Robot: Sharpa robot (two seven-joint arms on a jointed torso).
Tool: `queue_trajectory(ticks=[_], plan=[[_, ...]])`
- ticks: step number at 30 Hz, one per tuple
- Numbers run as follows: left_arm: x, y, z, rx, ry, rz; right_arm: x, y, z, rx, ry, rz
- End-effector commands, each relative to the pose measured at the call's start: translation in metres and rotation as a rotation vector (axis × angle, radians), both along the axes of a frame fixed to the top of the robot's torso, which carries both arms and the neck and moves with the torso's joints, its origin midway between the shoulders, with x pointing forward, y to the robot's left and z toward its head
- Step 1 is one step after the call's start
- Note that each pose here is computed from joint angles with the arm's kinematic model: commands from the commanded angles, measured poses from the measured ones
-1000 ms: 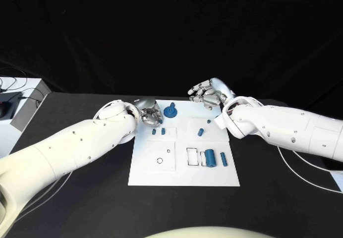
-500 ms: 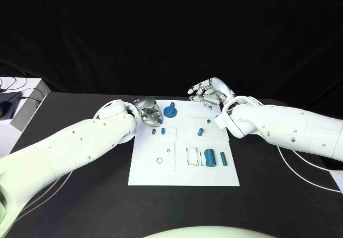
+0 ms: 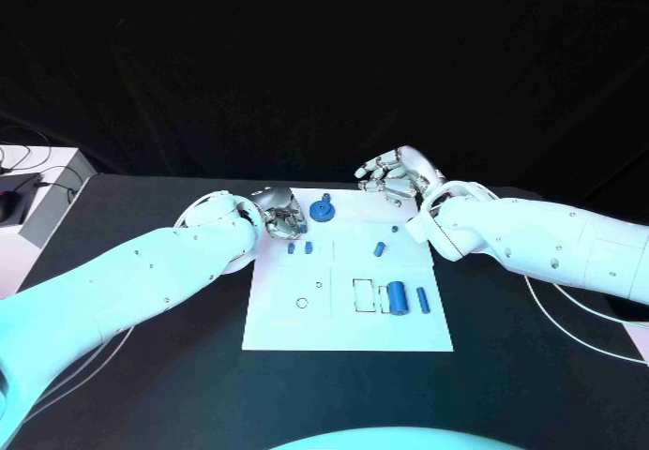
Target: Assemble the parts on the task board
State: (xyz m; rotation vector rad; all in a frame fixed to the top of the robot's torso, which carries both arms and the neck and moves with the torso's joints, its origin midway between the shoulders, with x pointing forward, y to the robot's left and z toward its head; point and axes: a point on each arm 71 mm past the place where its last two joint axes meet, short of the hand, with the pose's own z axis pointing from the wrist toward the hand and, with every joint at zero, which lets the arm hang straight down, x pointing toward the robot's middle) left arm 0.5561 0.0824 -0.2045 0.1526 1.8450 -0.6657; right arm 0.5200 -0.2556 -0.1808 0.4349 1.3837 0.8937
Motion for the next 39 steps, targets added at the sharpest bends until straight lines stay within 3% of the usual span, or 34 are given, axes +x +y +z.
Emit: queue_trajectory(ticks=[1, 18, 26, 32, 34, 36, 39], plan=[[-0.0009, -0.001, -0.0006, 0.004, 0.016, 0.000, -0.001, 0.001, 0.000, -0.001, -0.005, 0.016], [0.0002, 0.005, 0.0018, -0.012, -0.012, 0.021, 0.000, 0.000, 0.000, -0.003, 0.003, 0.016], [0.0032, 0.022, 0.0102, -0.065, -0.048, 0.048, -0.001, -0.006, -0.003, -0.029, 0.047, 0.024], [0.0051, 0.041, 0.0272, -0.276, -0.090, 0.080, -0.002, -0.014, -0.006, -0.057, 0.080, 0.035], [0.0034, 0.051, 0.0377, -0.419, -0.115, 0.087, -0.003, -0.018, -0.007, -0.091, 0.081, 0.050], [0.0019, 0.061, 0.0432, -0.536, -0.098, 0.111, -0.004, -0.022, -0.007, -0.129, 0.077, 0.061], [-0.0020, 0.078, 0.0450, -0.710, -0.022, 0.163, -0.006, -0.027, -0.009, -0.201, 0.068, 0.078]])
